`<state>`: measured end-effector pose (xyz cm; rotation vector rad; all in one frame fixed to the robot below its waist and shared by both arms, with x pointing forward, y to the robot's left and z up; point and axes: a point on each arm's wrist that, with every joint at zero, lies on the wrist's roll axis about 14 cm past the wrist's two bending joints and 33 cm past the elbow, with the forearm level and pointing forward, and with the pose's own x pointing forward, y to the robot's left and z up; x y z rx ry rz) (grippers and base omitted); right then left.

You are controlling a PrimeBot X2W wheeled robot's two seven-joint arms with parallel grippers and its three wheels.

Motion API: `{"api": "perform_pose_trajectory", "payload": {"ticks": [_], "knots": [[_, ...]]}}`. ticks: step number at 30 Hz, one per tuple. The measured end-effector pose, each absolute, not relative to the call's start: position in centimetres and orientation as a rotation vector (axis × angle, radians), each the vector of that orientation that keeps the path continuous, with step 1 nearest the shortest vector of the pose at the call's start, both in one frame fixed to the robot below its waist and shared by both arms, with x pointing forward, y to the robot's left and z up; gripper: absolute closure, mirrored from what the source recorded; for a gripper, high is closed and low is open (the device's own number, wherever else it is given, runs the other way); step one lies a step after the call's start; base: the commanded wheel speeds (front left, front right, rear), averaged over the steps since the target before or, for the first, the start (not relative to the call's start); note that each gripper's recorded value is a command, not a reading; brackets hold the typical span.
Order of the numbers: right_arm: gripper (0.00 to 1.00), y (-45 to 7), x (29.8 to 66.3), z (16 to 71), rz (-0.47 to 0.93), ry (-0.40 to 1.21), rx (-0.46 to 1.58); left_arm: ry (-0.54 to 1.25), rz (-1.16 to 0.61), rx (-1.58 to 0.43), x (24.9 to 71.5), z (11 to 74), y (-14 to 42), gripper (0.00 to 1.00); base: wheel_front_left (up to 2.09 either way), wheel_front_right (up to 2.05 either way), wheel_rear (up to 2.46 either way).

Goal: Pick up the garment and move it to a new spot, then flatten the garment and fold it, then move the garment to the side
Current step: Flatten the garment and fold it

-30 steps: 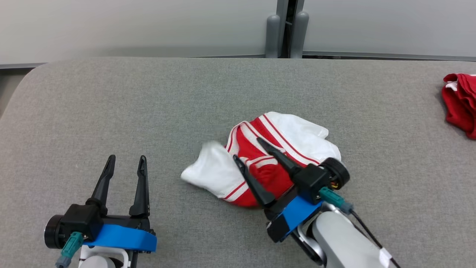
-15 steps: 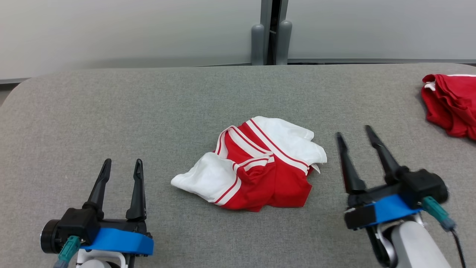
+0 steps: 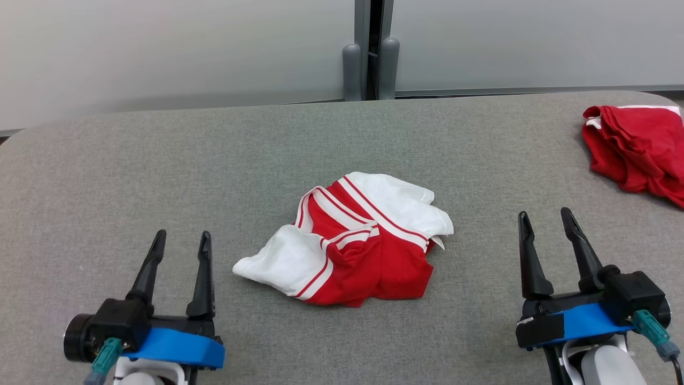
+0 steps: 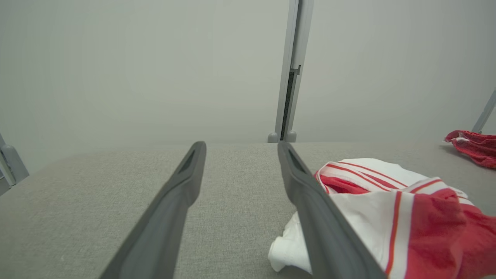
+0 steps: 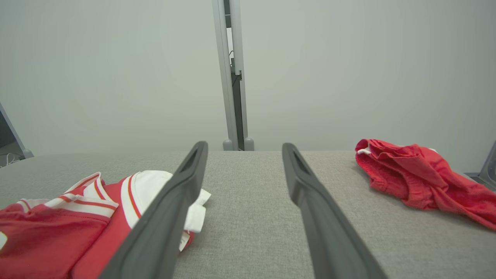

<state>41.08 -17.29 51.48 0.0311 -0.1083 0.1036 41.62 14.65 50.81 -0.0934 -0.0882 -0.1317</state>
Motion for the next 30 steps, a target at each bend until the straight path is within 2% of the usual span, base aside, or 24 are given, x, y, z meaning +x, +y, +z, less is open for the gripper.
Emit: {"api": "perform_pose_trajectory", "payload": {"ticks": [5, 13, 30], "knots": [[0.0, -17.2, 40.9, 51.4, 0.103, -0.104, 0.035, -0.075, -0.199, -0.105, 42.3, 50.6, 12.7, 0.0, 0.0, 0.0, 0.0], [0.0, -17.8, 40.5, 50.7, 0.083, -0.083, 0.038, 0.12, -0.291, -0.079, 41.9, 45.2, 10.6, 0.0, 0.0, 0.0, 0.0], [0.0, -18.9, 40.5, 48.5, 0.046, -0.017, 0.043, 0.367, -0.34, -0.039, 42.0, 38.4, 9.9, 0.0, 0.0, 0.0, 0.0]]}}
